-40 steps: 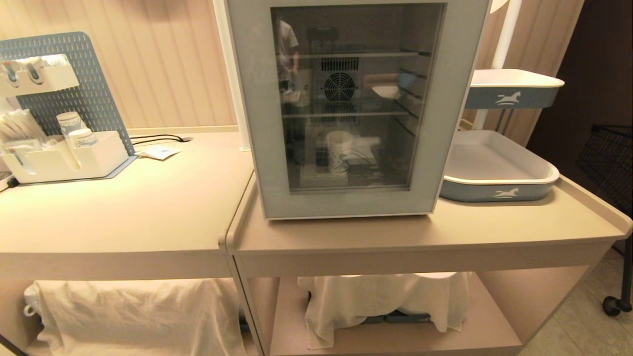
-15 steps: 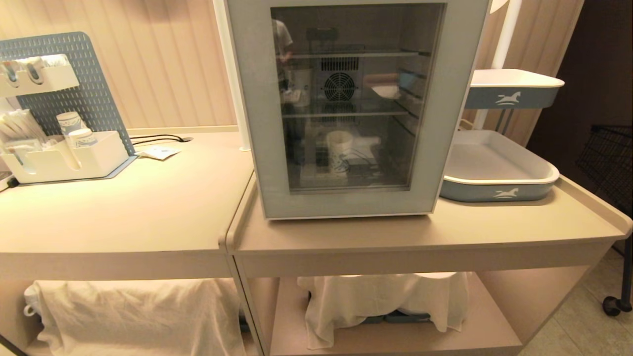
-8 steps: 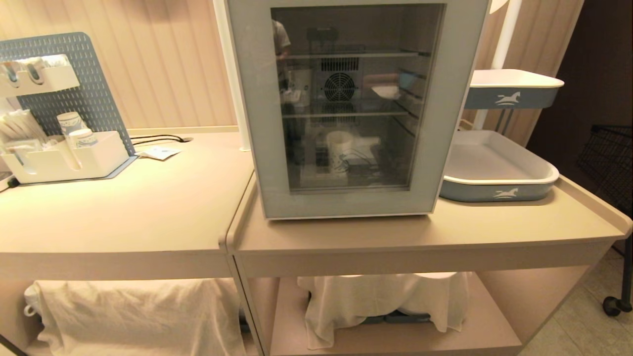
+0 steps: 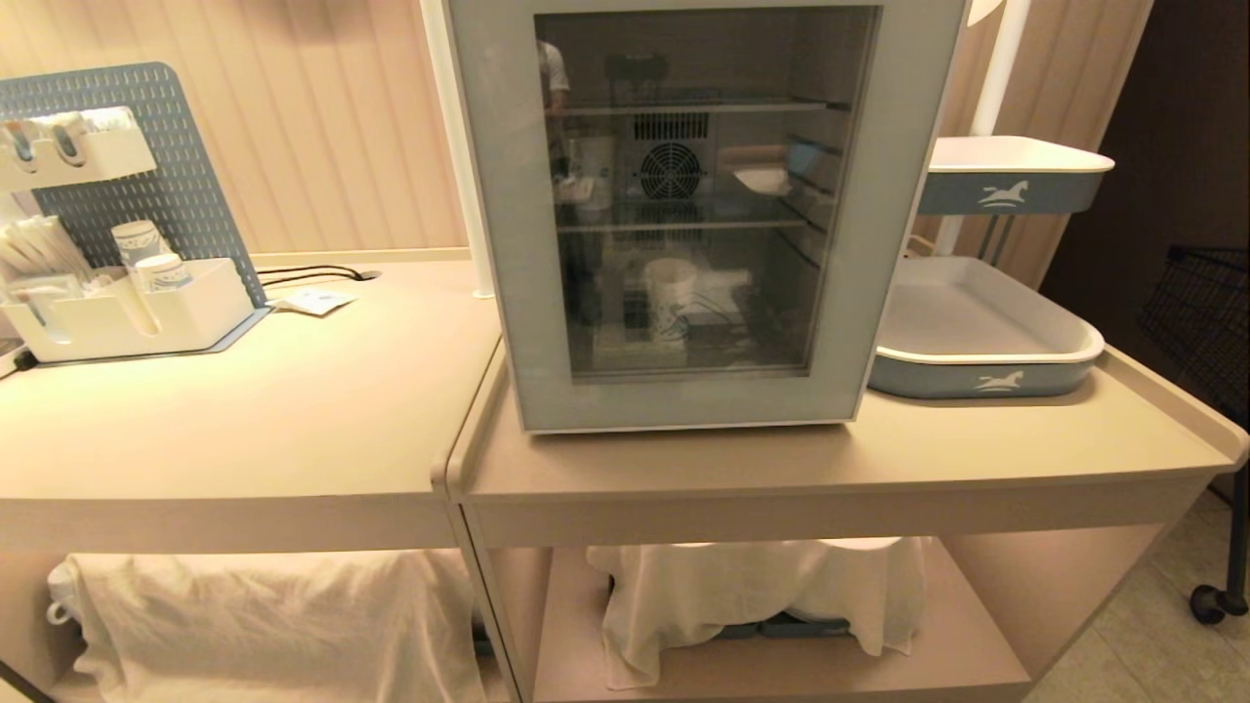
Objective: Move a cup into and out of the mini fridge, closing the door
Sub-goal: Open the freezer door
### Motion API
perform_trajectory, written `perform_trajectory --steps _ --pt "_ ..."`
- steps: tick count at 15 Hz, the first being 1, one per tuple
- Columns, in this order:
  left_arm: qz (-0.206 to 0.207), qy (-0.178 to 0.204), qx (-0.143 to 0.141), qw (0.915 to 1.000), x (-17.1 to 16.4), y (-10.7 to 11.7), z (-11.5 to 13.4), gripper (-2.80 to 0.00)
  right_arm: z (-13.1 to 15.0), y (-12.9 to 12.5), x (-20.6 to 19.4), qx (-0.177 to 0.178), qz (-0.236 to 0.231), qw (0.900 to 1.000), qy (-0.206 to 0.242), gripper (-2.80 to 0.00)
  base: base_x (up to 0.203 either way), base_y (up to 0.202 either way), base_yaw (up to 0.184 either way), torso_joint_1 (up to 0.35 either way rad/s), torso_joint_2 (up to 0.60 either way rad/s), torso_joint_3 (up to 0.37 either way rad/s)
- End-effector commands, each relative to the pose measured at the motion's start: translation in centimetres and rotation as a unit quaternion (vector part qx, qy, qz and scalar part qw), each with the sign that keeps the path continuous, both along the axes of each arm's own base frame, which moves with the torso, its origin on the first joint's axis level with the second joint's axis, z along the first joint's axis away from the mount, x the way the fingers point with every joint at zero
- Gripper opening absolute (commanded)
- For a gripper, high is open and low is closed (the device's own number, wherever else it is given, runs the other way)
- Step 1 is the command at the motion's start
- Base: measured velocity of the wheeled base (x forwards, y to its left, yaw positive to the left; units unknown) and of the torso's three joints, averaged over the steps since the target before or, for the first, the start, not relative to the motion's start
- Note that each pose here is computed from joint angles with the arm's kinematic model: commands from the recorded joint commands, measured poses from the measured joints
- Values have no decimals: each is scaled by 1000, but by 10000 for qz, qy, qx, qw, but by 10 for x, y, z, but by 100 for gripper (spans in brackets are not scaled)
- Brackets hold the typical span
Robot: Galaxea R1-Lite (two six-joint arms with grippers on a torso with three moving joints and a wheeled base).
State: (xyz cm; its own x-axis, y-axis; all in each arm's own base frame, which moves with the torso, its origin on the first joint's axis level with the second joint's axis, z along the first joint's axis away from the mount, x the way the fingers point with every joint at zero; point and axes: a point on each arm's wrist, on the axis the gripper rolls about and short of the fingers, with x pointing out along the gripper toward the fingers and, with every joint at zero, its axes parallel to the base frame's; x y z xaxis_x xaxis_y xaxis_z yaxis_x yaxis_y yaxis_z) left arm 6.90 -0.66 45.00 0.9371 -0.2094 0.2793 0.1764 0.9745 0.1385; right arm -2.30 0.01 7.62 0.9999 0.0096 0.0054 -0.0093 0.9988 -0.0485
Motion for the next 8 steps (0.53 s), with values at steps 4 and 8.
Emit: perform_trajectory --steps 4,8 --pt "-1581 1933 -1582 9553 164 -11 -29 -280 0 0 0 -3 -1 10000 4 -280 0 0 0 0 0 0" --pt "-2148 2819 -2207 9087 194 -2 -61 -280 0 0 0 -3 -2 10000 4 -280 0 0 0 0 0 0"
